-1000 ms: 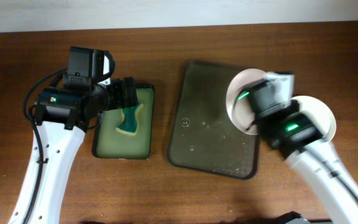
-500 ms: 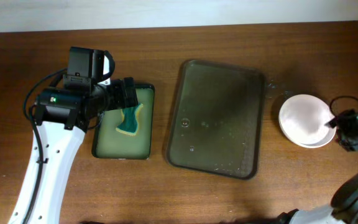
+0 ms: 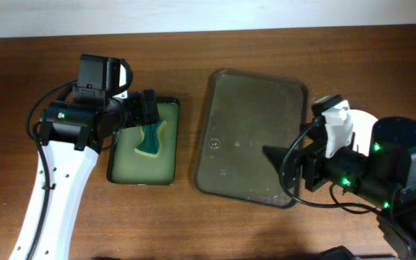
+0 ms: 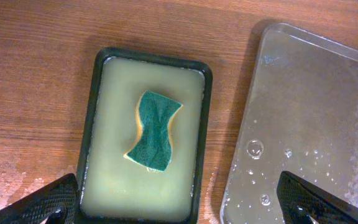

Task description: Clean dirty plates on tray and stack at the side

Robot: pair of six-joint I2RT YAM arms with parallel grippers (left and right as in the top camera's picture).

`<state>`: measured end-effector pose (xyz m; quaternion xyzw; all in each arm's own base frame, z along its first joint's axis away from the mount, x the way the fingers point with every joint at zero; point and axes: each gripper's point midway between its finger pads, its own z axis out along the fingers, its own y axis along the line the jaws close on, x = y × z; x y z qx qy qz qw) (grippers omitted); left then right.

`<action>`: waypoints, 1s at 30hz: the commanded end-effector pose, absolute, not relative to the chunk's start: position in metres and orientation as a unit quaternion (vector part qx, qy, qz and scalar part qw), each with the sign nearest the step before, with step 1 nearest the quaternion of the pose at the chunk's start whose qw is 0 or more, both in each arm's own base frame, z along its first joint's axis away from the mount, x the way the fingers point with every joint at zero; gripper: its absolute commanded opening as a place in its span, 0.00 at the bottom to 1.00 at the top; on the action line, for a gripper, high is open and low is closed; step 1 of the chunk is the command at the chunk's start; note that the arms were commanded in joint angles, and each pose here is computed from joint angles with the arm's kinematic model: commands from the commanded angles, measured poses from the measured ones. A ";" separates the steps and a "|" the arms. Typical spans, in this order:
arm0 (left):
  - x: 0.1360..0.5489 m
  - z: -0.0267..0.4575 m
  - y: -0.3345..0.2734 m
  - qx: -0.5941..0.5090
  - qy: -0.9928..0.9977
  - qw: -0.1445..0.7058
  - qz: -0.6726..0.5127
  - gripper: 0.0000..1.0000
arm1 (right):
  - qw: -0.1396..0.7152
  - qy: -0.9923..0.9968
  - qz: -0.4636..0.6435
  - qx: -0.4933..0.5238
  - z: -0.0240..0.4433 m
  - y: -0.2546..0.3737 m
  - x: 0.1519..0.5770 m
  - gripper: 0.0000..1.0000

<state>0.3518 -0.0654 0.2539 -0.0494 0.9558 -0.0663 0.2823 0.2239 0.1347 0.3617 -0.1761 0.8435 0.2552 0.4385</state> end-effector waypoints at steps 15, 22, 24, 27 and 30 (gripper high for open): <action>0.353 0.260 -0.064 -0.051 0.953 0.290 -0.066 1.00 | 0.714 0.666 0.066 -0.206 0.189 0.081 0.230 0.98; 0.353 0.260 -0.064 -0.051 0.953 0.290 -0.066 1.00 | 0.681 0.698 0.070 -0.210 0.159 0.082 0.232 0.98; 0.353 0.260 -0.064 -0.051 0.953 0.290 -0.066 1.00 | 0.681 0.698 0.070 -0.210 0.159 0.082 0.232 0.98; 0.349 0.258 -0.063 -0.050 0.955 0.283 -0.064 1.00 | 0.681 0.698 0.070 -0.210 0.159 0.082 0.232 0.98; 0.322 0.287 -0.035 -0.072 0.938 0.340 -0.013 0.99 | 0.681 0.698 0.070 -0.210 0.159 0.082 0.232 0.98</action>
